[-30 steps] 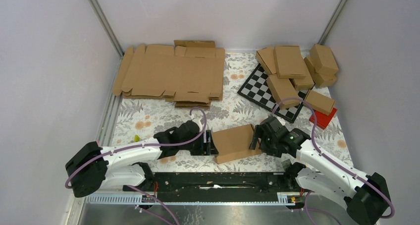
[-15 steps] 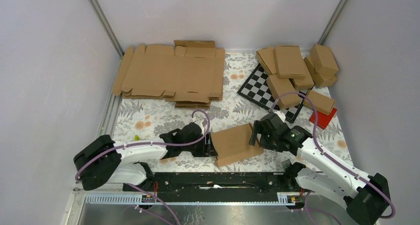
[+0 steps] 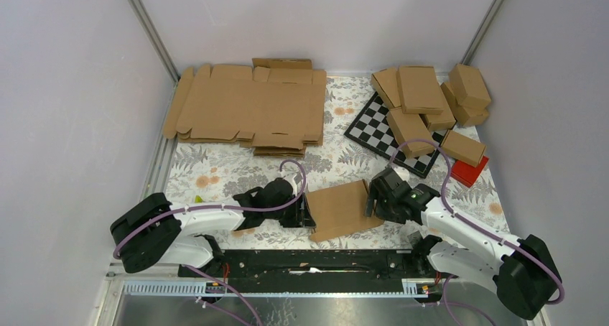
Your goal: Fold the paper box
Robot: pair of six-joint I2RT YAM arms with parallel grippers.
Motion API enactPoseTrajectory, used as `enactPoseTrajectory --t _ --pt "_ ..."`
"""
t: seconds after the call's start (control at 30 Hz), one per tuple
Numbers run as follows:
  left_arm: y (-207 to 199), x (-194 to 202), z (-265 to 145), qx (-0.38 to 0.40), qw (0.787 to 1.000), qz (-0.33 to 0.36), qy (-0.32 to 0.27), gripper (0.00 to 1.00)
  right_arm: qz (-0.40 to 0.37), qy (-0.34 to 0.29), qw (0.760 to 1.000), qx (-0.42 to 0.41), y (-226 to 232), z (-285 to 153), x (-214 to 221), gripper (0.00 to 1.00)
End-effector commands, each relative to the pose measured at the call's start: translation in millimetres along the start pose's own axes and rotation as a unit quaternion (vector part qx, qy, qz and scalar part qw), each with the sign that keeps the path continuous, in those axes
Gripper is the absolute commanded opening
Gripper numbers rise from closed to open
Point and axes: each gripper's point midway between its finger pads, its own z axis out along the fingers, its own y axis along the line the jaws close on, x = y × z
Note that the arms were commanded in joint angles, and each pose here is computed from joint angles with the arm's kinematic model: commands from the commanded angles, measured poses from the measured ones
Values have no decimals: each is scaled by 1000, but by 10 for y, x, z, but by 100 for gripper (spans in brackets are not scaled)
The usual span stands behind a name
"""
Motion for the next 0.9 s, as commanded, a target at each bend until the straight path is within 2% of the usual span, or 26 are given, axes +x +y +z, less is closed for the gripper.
enactPoseTrajectory --t 0.0,0.17,0.23,0.43,0.57,0.7,0.87 --pt "-15 -81 -35 -2 1000 13 -13 37 14 -17 1000 -15 56 16 -47 75" --pt "-129 -195 -127 6 999 28 -29 39 8 -40 998 -40 145 -98 -161 73" --pt "-135 -232 -166 2 999 29 -31 41 -2 -48 998 -51 191 -150 -215 75" --pt "-175 -325 -303 8 998 35 -53 59 -33 -93 994 -54 258 -296 -466 83" --pt "-202 -350 -334 16 998 26 -60 63 -48 -101 992 -62 347 -351 -613 84" --pt "-274 -360 -301 37 997 25 -61 69 -62 -73 985 -140 533 -320 -657 86" --pt "-294 -388 -275 48 996 26 -70 70 -61 -95 975 -191 569 -254 -690 84"
